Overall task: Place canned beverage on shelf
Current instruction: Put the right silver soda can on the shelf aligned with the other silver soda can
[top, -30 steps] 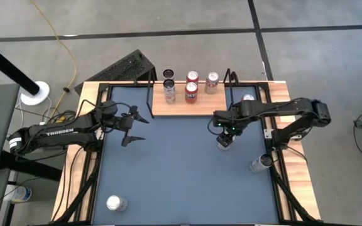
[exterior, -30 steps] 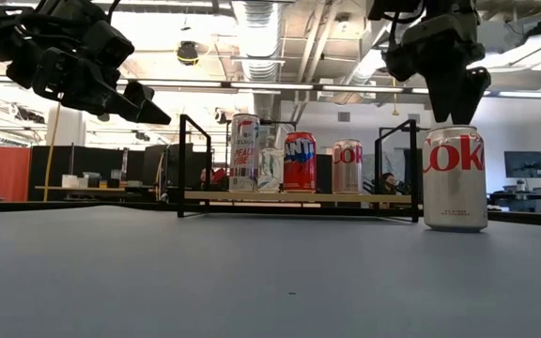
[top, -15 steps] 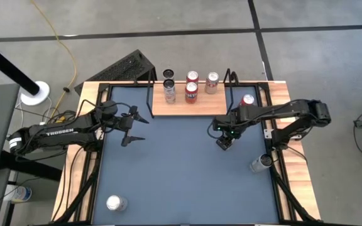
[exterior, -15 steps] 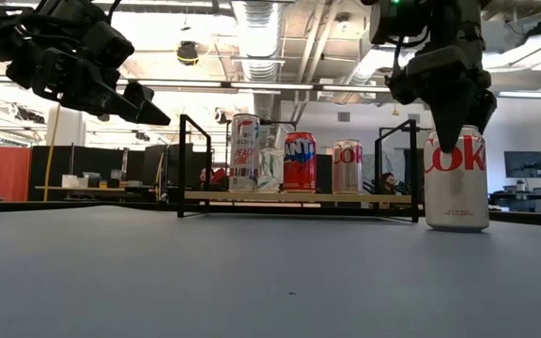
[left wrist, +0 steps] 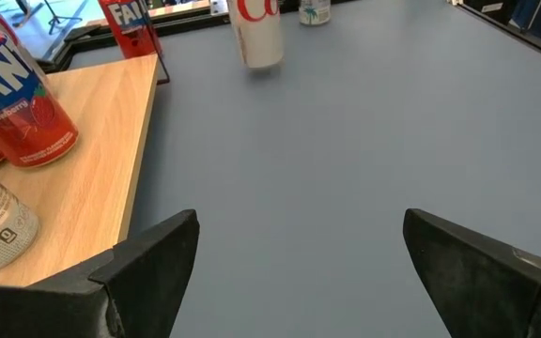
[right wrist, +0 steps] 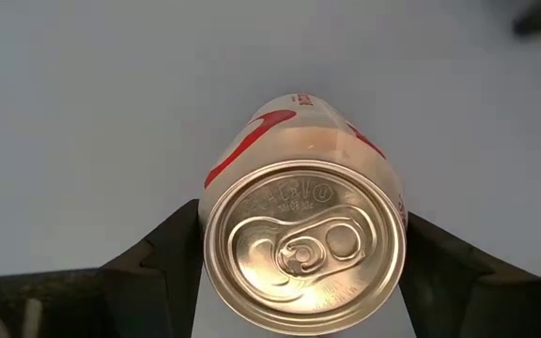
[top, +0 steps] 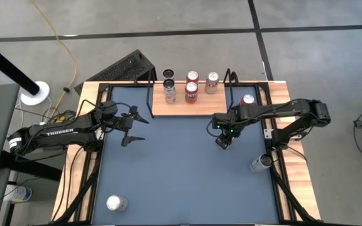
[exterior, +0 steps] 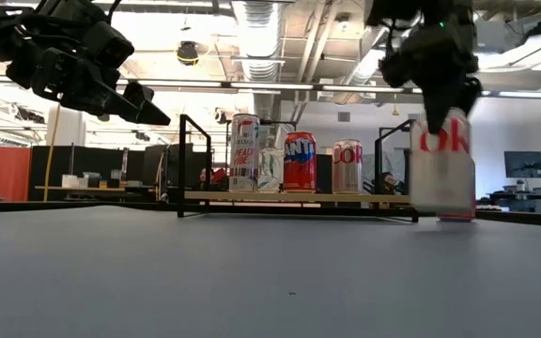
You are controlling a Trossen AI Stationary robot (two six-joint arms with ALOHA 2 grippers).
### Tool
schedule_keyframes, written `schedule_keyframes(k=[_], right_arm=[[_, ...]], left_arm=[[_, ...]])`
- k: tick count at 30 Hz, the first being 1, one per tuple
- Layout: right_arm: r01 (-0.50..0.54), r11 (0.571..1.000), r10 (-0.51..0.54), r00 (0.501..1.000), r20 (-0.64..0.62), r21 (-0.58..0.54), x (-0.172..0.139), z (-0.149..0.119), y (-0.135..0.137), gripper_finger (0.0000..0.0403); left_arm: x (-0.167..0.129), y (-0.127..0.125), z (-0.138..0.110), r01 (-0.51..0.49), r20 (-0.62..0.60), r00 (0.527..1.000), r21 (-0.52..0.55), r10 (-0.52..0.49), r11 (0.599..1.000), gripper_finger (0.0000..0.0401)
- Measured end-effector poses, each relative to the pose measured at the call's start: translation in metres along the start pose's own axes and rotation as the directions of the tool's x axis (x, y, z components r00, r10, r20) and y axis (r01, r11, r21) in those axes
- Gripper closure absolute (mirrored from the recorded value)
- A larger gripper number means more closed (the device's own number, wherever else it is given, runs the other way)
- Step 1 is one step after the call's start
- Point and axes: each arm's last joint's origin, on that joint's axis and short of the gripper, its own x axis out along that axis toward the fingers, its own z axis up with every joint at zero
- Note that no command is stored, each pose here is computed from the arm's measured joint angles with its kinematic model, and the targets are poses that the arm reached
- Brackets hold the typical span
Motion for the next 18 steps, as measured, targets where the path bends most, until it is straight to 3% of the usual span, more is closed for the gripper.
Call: schedule_keyframes(k=[7, 15, 18], right_arm=[[-0.067, 0.994, 0.079, 0.988, 0.135, -0.088, -0.04, 0.025, -0.002, 0.0137], [-0.018, 0.979, 0.082, 0.948, 0.308, -0.204, -0.07, 0.063, -0.037, 0.0139], [-0.008, 0.976, 0.074, 0.952, 0.297, -0.217, -0.071, 0.081, -0.048, 0.0139]], left_arm=[[0.0, 0.0, 0.0, 0.0, 0.0, 1.0, 0.0, 0.0, 1.0, 0.0037], [0.0, 0.0, 0.0, 0.0, 0.0, 1.0, -0.001, 0.0, 1.0, 0.0037], [0.0, 0.0, 0.0, 0.0, 0.0, 1.0, -0.001, 0.0, 1.0, 0.0037]])
